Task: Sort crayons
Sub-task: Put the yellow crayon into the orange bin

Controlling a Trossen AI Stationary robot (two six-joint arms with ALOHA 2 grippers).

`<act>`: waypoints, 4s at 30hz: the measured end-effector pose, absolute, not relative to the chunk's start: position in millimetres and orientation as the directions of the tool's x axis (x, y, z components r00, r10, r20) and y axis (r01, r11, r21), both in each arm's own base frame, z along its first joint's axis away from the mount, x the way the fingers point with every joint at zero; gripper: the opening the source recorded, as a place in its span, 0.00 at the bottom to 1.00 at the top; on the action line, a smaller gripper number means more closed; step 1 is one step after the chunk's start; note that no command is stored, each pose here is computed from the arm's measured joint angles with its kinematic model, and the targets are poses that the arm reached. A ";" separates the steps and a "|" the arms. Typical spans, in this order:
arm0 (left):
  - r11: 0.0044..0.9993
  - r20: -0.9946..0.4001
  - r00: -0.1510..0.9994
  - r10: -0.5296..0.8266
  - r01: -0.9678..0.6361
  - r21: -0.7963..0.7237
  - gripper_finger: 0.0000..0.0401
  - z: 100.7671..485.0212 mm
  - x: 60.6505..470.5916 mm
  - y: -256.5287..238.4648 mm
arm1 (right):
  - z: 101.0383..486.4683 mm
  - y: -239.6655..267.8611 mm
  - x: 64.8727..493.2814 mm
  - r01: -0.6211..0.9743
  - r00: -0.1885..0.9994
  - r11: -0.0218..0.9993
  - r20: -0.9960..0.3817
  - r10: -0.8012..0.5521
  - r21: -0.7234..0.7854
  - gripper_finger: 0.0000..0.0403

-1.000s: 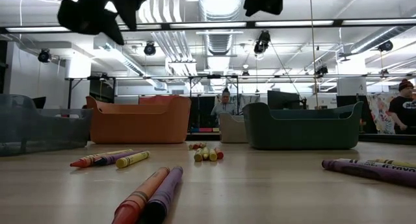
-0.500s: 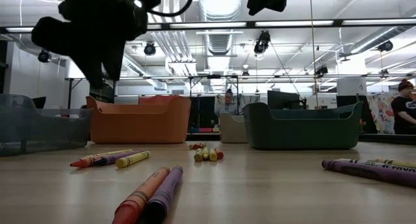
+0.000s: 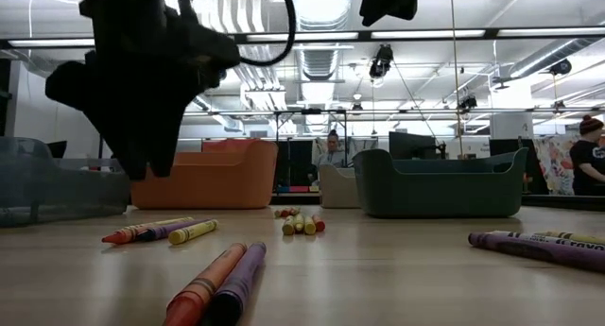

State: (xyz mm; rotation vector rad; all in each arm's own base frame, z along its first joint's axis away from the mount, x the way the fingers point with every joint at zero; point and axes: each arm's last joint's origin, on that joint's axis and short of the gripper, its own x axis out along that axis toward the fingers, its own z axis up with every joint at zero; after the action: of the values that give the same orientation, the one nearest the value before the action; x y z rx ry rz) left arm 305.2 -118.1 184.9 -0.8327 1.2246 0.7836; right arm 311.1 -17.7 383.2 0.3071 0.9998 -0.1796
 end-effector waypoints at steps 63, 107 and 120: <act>0.612 -0.975 0.187 0.121 -0.788 -0.076 0.00 192.2 308.7 -97.2 | 383.0 -17.8 311.1 0.235 0.530 0.962 -0.848 -0.009 0.137 0.20; 0.632 -0.908 0.349 0.233 -0.764 -0.131 0.00 272.6 210.8 196.8 | 396.2 -183.0 302.6 0.615 0.684 0.771 -0.598 -0.417 0.165 0.20; 0.836 -0.973 0.183 0.139 -0.549 0.016 0.02 217.3 229.6 216.9 | 375.2 -209.7 306.7 0.642 0.653 0.743 -0.643 -0.400 0.191 0.20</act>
State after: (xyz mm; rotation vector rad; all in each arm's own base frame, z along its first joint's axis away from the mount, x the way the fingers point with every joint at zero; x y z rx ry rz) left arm 229.6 216.9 217.3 -0.3754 1.3044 0.5009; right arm 306.7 -209.7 375.2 0.4273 0.6131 -0.6115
